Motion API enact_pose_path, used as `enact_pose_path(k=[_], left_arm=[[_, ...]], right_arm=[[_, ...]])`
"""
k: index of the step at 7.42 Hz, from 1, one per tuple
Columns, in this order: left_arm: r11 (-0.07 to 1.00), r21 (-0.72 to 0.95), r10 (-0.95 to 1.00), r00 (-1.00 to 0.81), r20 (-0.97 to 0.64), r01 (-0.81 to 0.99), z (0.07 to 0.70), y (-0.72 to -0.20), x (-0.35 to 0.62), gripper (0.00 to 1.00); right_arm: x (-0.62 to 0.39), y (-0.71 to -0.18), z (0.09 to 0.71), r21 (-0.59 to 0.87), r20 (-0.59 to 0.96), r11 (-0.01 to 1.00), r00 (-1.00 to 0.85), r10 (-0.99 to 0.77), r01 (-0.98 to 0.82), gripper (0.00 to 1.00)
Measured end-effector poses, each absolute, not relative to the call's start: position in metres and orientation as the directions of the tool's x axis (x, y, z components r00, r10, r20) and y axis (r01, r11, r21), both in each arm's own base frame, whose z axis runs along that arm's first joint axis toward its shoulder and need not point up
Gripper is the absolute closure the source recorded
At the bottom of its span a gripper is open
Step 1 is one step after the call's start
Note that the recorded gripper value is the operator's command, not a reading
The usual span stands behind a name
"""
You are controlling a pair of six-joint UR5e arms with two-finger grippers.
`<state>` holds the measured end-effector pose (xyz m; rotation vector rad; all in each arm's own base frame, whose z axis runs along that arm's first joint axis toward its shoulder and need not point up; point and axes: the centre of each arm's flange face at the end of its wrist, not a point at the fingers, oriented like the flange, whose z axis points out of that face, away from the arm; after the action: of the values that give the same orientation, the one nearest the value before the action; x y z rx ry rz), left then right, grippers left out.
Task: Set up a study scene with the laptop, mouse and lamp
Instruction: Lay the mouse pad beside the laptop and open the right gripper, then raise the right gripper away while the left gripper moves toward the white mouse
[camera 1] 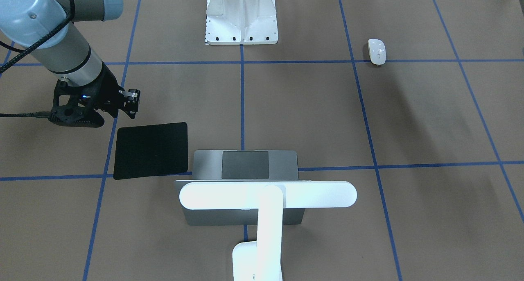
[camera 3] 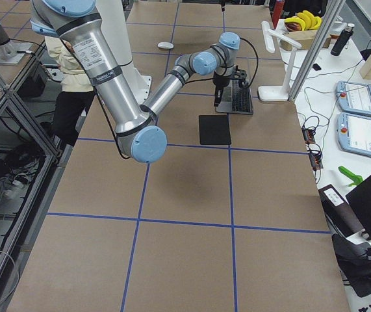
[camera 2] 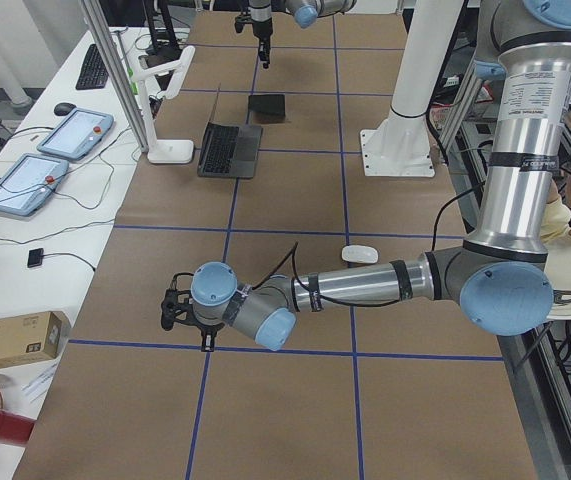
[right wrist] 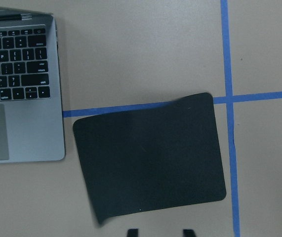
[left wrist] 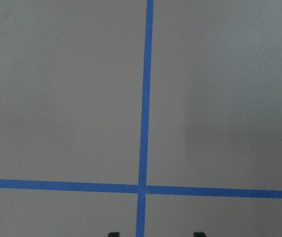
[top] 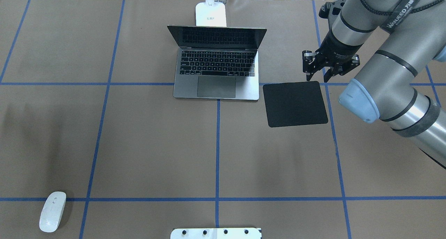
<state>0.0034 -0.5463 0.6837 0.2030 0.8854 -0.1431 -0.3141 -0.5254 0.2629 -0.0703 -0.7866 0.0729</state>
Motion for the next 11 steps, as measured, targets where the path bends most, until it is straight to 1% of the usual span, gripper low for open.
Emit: enact_pose_path(k=[2,4,6,8,11], left_arm=[[0.971,0.116,-0.041,0.625,-0.779,0.208,0.683,-0.547,0.004,0.41],[0.971,0.083,-0.075,0.618,-0.782,0.223,0.675,-0.55,0.011,0.39],[0.971,0.029,-0.12,0.593,-0.796,0.236,0.642,-0.551,0.048,0.39],[0.972,-0.024,-0.155,0.567,-0.809,0.232,0.61,-0.542,0.091,0.38],[0.972,-0.113,-0.212,0.556,-0.803,0.207,0.543,-0.508,0.136,0.34]], right_arm=[[-0.315,-0.525,0.264,-0.089,0.702,0.995,0.706,0.091,-0.04,0.0],[-0.316,-0.524,0.278,-0.089,0.685,0.995,0.723,0.087,-0.035,0.0],[-0.31,-0.52,0.313,-0.064,0.649,0.998,0.76,0.035,0.008,0.0],[-0.293,-0.519,0.361,-0.032,0.615,0.994,0.786,-0.059,0.1,0.0],[-0.258,-0.521,0.428,-0.016,0.576,0.975,0.799,-0.171,0.22,0.0]])
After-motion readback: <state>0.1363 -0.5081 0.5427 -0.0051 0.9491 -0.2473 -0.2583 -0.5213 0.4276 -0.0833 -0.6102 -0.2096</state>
